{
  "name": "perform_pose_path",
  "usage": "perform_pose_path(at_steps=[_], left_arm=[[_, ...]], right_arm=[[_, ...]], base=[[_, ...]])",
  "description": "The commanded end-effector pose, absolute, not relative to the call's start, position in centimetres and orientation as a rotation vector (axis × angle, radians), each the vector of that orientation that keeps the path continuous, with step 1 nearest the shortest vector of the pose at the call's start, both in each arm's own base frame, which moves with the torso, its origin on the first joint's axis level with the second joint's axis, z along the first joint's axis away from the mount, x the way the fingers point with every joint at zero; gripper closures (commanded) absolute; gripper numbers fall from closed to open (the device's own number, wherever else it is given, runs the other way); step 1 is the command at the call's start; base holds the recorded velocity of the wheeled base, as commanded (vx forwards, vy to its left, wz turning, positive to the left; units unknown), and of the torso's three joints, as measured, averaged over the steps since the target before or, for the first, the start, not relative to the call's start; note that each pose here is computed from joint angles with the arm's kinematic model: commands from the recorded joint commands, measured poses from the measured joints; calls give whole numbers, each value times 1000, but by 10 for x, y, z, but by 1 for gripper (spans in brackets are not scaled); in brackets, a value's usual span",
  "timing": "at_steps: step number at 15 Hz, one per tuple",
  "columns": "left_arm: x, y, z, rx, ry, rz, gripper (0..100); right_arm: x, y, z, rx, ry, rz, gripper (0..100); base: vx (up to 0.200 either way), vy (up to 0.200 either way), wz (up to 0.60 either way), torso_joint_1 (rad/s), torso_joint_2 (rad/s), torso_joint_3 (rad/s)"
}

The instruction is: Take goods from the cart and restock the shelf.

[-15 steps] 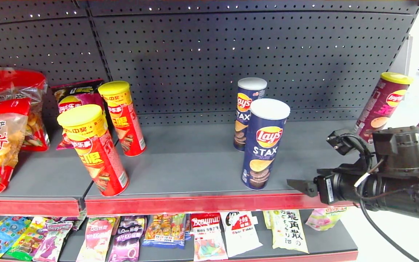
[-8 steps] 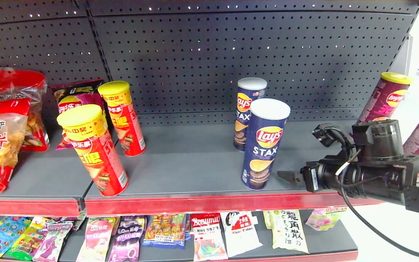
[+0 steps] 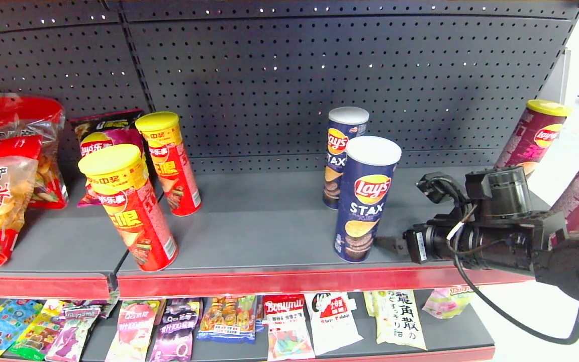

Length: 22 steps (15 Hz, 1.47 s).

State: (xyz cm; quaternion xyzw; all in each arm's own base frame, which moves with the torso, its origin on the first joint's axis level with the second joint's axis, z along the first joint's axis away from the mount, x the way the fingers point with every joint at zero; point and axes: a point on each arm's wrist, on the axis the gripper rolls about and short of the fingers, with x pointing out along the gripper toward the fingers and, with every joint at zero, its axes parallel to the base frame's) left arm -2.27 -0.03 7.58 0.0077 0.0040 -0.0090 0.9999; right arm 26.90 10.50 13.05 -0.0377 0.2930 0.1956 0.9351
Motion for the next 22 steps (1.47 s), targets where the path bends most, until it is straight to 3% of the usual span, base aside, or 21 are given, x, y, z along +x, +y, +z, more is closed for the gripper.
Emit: perform_pose_path(at_steps=[1, 22], left_arm=[[-23, 0, 76, 15, 9, -17, 0], [-23, 0, 76, 15, 9, -18, 0]], right_arm=[[271, 106, 129, -79, 605, 402, 0], [269, 127, 129, -118, 592, 457, 0]], base=[[0, 0, 0, 0, 0, 0], [0, 0, 0, 0, 0, 0]])
